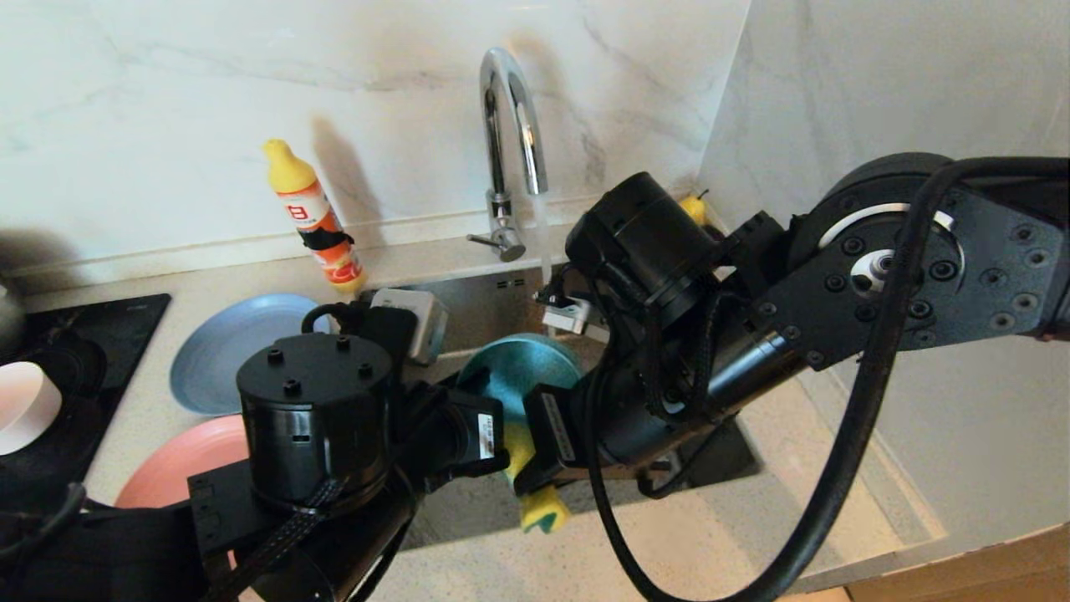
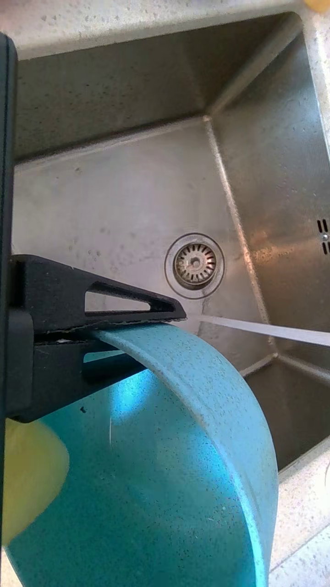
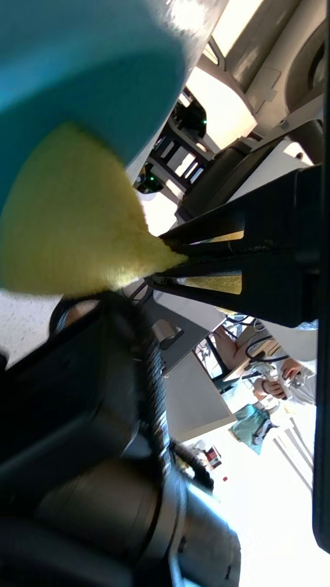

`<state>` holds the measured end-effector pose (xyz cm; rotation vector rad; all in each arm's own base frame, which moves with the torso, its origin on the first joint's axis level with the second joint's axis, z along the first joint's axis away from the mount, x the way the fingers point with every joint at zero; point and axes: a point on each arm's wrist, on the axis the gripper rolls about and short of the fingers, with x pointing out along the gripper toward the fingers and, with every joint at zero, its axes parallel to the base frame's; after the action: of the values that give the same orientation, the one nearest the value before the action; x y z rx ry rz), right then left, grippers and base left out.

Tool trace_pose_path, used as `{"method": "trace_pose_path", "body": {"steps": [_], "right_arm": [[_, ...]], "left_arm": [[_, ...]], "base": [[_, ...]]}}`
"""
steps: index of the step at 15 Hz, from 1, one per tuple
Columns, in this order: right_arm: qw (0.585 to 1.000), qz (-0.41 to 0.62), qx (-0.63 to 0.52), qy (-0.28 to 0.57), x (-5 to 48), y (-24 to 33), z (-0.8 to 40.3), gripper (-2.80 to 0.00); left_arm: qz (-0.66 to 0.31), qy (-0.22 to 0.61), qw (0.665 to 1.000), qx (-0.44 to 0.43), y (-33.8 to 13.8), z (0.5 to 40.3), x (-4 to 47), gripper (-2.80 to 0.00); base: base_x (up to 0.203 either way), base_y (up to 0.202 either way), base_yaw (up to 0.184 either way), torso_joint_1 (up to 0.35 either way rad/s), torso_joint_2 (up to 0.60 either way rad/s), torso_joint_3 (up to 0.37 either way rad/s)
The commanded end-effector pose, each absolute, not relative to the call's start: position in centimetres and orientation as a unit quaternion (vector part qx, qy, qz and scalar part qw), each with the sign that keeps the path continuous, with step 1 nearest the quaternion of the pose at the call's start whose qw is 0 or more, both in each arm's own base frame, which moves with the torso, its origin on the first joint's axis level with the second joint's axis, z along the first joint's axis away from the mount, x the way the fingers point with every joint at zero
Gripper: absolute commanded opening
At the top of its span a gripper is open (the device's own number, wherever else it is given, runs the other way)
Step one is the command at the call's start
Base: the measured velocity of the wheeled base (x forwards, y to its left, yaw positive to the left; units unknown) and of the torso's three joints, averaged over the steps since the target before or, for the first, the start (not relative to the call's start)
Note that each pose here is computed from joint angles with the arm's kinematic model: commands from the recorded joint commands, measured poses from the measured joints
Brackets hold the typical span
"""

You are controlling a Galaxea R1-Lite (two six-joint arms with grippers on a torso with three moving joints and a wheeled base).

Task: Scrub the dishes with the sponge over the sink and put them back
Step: Wipe the bowl

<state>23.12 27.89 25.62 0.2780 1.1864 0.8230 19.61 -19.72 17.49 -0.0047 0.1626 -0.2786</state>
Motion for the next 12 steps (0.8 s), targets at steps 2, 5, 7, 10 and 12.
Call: {"method": "trace_pose_path", "body": {"steps": [2, 5, 7, 10, 12], "right_arm": [[0.736, 0.378, 0.122, 0.548, 23.2, 28.8, 25.0, -2.8], [0.74, 0.377, 0.125, 0.543, 23.1, 28.4, 25.5, -2.8], [0.749, 0.369, 0.139, 0.533, 23.6, 27.3, 26.3, -2.8], [0.763, 0.362, 0.158, 0.512, 23.9, 25.2, 28.0, -2.8], [0.768, 0.353, 0.165, 0.509, 24.2, 24.4, 28.3, -2.8]], "left_arm": [[-0.137, 0.081, 0.987, -0.004, -19.7, 17.4, 19.7, -2.8], [-0.137, 0.078, 0.987, -0.005, -19.7, 17.6, 19.6, -2.8], [-0.136, 0.077, 0.988, -0.005, -19.7, 17.7, 19.6, -2.8], [-0.136, 0.077, 0.988, -0.005, -19.7, 17.7, 19.6, -2.8], [-0.136, 0.077, 0.988, -0.004, -19.7, 17.6, 19.6, -2.8]], "base": [[0.0, 0.0, 0.0, 0.0, 0.0, 0.0], [0.0, 0.0, 0.0, 0.0, 0.0, 0.0], [0.0, 0.0, 0.0, 0.0, 0.0, 0.0], [0.0, 0.0, 0.0, 0.0, 0.0, 0.0], [0.0, 0.0, 0.0, 0.0, 0.0, 0.0]]}}
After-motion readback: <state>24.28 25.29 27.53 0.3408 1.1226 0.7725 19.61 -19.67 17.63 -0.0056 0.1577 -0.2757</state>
